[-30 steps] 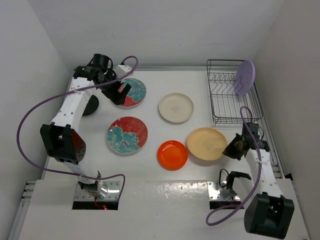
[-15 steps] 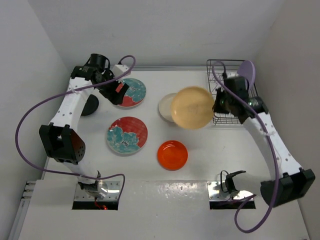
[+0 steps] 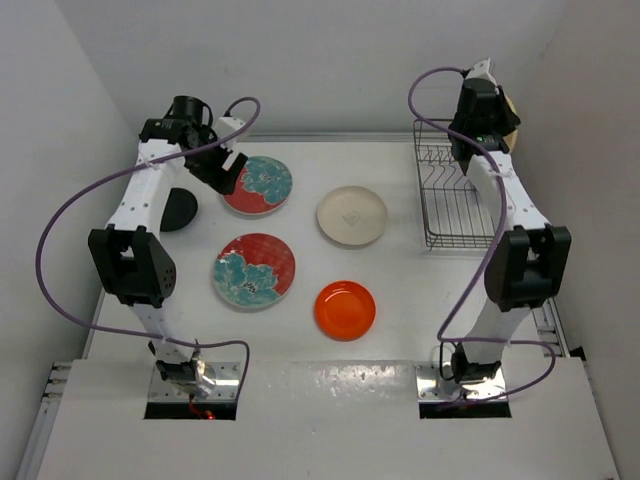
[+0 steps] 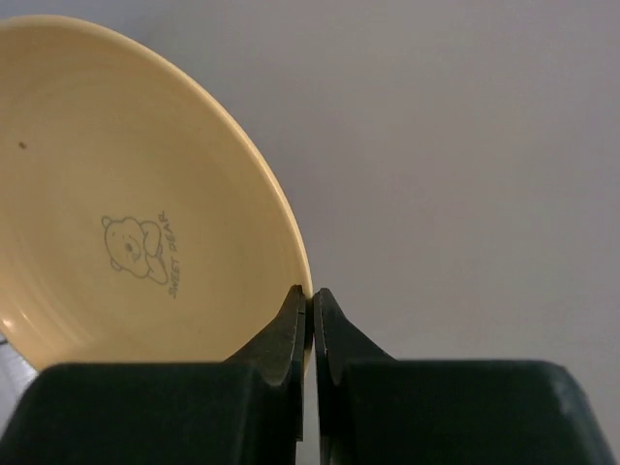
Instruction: Load the plates into the dish rack
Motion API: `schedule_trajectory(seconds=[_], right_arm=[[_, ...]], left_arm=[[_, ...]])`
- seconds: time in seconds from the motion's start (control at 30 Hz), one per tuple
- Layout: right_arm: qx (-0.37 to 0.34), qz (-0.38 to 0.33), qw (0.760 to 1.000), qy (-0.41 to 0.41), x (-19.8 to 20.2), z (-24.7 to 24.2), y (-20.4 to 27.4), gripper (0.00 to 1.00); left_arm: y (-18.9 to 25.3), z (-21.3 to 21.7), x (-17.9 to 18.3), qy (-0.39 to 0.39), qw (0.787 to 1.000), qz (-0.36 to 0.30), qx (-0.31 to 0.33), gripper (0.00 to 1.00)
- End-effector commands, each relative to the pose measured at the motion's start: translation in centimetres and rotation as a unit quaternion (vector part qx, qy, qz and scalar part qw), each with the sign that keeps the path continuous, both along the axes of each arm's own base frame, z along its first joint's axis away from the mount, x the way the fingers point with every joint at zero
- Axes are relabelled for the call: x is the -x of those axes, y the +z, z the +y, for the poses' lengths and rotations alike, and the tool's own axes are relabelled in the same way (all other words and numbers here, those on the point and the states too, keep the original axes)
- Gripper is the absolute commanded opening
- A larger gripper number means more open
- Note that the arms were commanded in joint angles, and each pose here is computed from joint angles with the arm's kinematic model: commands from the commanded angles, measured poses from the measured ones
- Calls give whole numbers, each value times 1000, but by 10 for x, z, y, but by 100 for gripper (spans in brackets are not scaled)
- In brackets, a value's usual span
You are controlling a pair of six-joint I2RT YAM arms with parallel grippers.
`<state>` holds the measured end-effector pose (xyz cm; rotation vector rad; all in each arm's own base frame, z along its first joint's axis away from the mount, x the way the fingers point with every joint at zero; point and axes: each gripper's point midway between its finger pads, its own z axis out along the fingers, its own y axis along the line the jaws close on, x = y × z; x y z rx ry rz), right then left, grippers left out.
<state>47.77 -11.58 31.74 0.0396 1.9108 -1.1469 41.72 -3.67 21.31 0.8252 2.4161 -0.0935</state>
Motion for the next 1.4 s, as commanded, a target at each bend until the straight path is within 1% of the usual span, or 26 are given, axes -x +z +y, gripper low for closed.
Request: schedule_trajectory(seconds=[0.0,0.03,0.1,0.13,0.23,0.27,0.3,0.33,0.37,0.5,0.7,0.73,0.83,0.97,1.03,1.07,1.1,1.13,1.17,1.2,1.23,1.33,1.37], right_arm=[[98,-88,987,-97,5,-43,78,0],[103,-96,985,-103,-2,-46,73,0],[116,-94,983,-108,-10,-50,65,0],[115,-95,983,-109,-14,-51,59,0],[121,-83,983,-111,-28,-49,33,0],[133,-70,982,-118,-28,-50,28,0],[133,-93,978,-129,-26,-49,33,0],[140,-98,976,-134,-26,-50,34,0],[140,-86,977,-137,-32,-50,19,0],[148,-67,978,-129,-41,-35,-4,0],[176,-38,973,-147,-33,-28,-30,0],[173,-44,972,-150,-31,-26,-30,0],[175,-18,974,-144,-30,-23,-51,0],[159,9,979,-127,-30,-13,-82,0],[141,1,981,-130,-28,-11,-95,0],[136,18,982,-129,-28,-10,-105,0],[126,10,984,-127,-30,-8,-109,1],[121,12,985,-124,-31,-7,-112,7],[120,29,985,-117,-31,-6,-117,11],[103,21,988,-115,-32,-5,-120,16],[101,32,988,-113,-31,-5,-124,25],[85,14,990,-108,-29,-4,-114,33],[79,4,991,-104,-29,-1,-108,35]], left_arm=[[8,13,-14,26,1000,-11,-6,90],[-1,13,-19,26,1000,-1,-6,90],[-4,13,-26,26,1000,2,-6,90],[-14,15,-29,28,999,17,-11,90],[-19,15,-38,28,999,21,-11,90],[-27,15,-39,28,999,33,-12,90],[-27,15,-40,28,999,35,-12,90],[-28,16,-42,30,999,35,-16,90],[-28,16,-42,30,999,35,-16,90],[-34,25,-46,35,998,40,-18,90],[-34,34,-47,41,998,39,-20,90],[-38,34,-43,40,998,48,-20,90],[-38,38,-43,45,998,48,-20,90],[-42,36,-43,43,998,53,-16,90],[-42,35,-43,40,998,53,-12,90],[-42,35,-43,40,998,53,-12,90],[-42,35,-43,40,998,53,-12,90],[-42,35,-43,40,998,53,-12,90],[-42,35,-43,40,998,53,-12,90],[-42,35,-43,40,998,53,-12,90],[-42,35,-43,40,998,53,-12,90],[-38,35,-43,40,998,49,-12,91],[-38,35,-43,40,998,49,-12,91]])
